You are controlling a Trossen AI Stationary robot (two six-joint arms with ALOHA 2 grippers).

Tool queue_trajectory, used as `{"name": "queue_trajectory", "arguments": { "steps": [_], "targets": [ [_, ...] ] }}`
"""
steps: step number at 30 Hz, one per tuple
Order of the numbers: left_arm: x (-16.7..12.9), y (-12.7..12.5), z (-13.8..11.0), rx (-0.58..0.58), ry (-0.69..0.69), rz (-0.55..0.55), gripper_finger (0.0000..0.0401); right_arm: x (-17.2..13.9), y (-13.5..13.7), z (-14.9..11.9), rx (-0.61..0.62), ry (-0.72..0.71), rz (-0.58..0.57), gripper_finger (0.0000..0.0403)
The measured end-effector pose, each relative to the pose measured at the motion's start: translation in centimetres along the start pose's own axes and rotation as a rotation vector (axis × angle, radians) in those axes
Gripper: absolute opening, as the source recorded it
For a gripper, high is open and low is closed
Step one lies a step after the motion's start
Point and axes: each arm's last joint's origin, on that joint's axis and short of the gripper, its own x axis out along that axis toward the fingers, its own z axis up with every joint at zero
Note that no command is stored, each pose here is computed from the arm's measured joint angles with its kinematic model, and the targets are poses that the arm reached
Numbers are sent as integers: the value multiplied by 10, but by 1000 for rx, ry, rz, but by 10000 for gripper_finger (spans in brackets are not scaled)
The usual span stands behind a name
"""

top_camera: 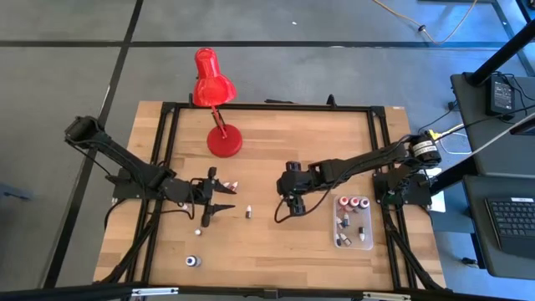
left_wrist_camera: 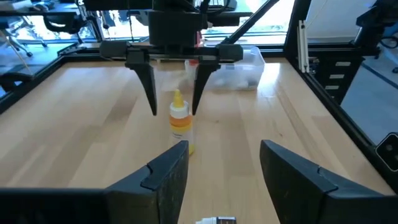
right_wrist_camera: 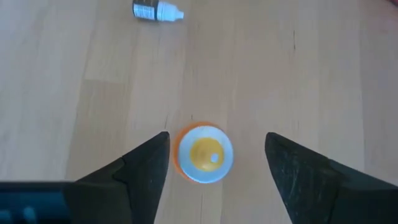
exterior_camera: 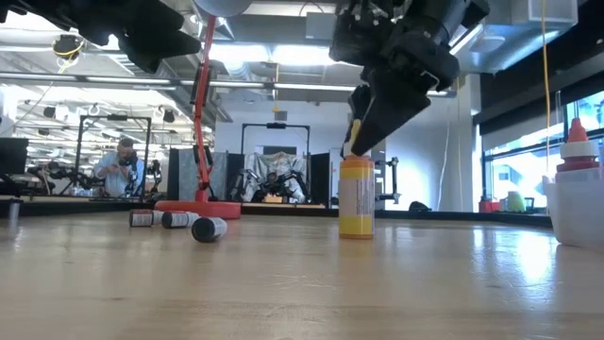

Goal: Pick & Place food coloring
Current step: Put the big yellow bottle into the transparent container

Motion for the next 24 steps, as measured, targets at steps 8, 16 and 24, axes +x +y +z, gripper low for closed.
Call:
{"name": "queue_trajectory", "arguments": {
  "steps": [8, 16, 24],
  "targets": [
    [0, 0, 0, 0, -3, 17, 194, 0, 0, -2, 16, 23, 2, 191],
    [0, 0, 0, 0, -2, 17, 195, 0, 0, -3, 12, 28, 2, 120],
    [0, 0, 0, 0, -2, 16, 193, -9, 4, -3, 14, 20, 7, 120]
  ]
}}
